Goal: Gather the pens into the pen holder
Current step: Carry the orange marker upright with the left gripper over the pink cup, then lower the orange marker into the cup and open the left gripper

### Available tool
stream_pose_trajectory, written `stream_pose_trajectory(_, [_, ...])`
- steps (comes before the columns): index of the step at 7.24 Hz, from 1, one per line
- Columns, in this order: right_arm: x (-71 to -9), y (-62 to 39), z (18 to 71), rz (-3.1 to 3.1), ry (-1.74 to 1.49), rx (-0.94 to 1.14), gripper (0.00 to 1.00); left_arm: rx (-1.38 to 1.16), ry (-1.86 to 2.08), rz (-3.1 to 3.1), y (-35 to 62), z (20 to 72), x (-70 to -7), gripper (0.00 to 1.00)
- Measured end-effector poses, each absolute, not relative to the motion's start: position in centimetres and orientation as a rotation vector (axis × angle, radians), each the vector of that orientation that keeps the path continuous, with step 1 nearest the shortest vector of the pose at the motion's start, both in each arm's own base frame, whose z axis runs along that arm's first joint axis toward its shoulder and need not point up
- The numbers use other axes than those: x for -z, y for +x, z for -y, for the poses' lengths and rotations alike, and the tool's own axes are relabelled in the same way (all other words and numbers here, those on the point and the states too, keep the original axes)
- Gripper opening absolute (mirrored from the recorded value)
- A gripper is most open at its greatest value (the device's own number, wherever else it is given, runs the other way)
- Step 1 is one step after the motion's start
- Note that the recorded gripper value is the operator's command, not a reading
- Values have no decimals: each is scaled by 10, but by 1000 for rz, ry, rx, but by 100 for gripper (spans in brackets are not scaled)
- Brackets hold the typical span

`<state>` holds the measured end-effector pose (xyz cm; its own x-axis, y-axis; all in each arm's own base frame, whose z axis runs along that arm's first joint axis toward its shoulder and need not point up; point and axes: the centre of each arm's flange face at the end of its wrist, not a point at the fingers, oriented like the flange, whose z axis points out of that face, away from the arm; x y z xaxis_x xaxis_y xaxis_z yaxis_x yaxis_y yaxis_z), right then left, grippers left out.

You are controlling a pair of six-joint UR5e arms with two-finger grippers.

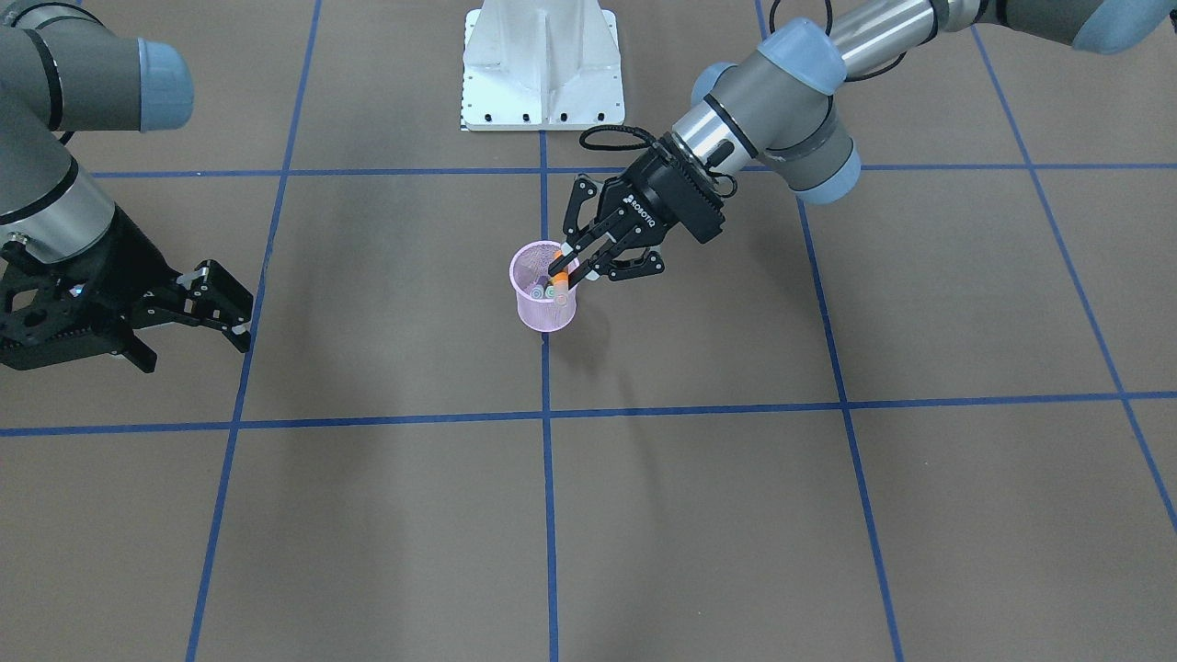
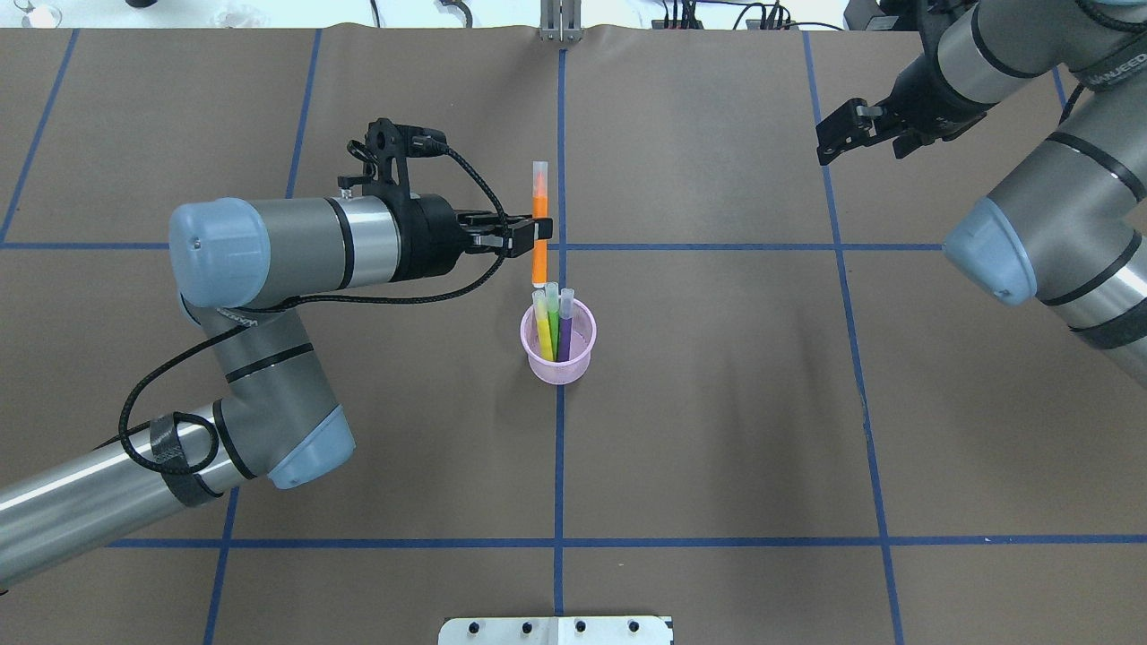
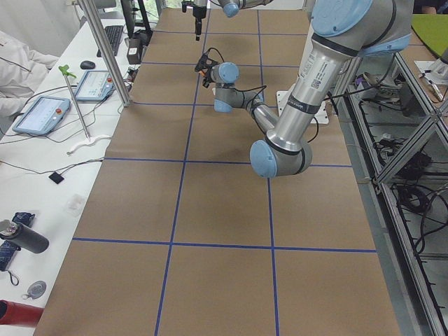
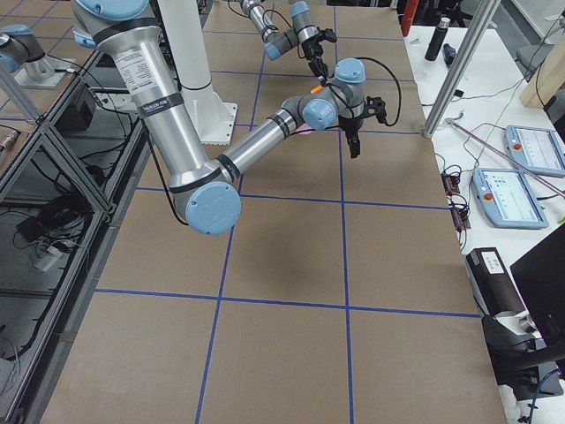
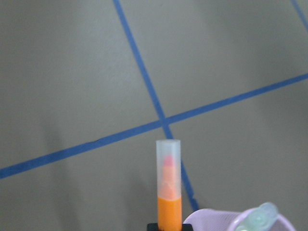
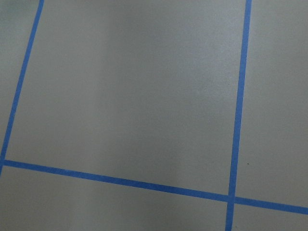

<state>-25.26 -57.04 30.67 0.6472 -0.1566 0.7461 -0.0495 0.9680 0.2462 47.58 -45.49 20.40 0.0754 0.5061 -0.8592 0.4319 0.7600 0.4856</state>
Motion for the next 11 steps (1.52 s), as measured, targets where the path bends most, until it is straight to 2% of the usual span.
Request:
stream_pose_trajectory(4, [-309,-248,572,866,255,65,100,-141,930,-1544,509,437,-223,0])
stream_pose_trajectory(5, [-309,-248,572,866,255,65,100,-152,932,-1544,512,433,-225,11])
stream_pose_trajectory(7, [-309,-248,572,866,256,65,100,-166,917,-1543,521,425,-232,26])
stream_pose_trajectory(8, [-309,-248,572,866,256,64,100,-173,910,-1544,525,421,-233,46])
stream_pose_trajectory(9, [-309,-247,572,866,256,63,100,-176,908,-1547,527,419,-232,89])
stream_pose_trajectory(10, [-309,-246,573,865,256,61,100,-176,905,-1551,528,418,-231,100])
stream_pose_trajectory(11, [-311,-244,575,862,258,62,100,-174,900,-1557,527,417,-231,100])
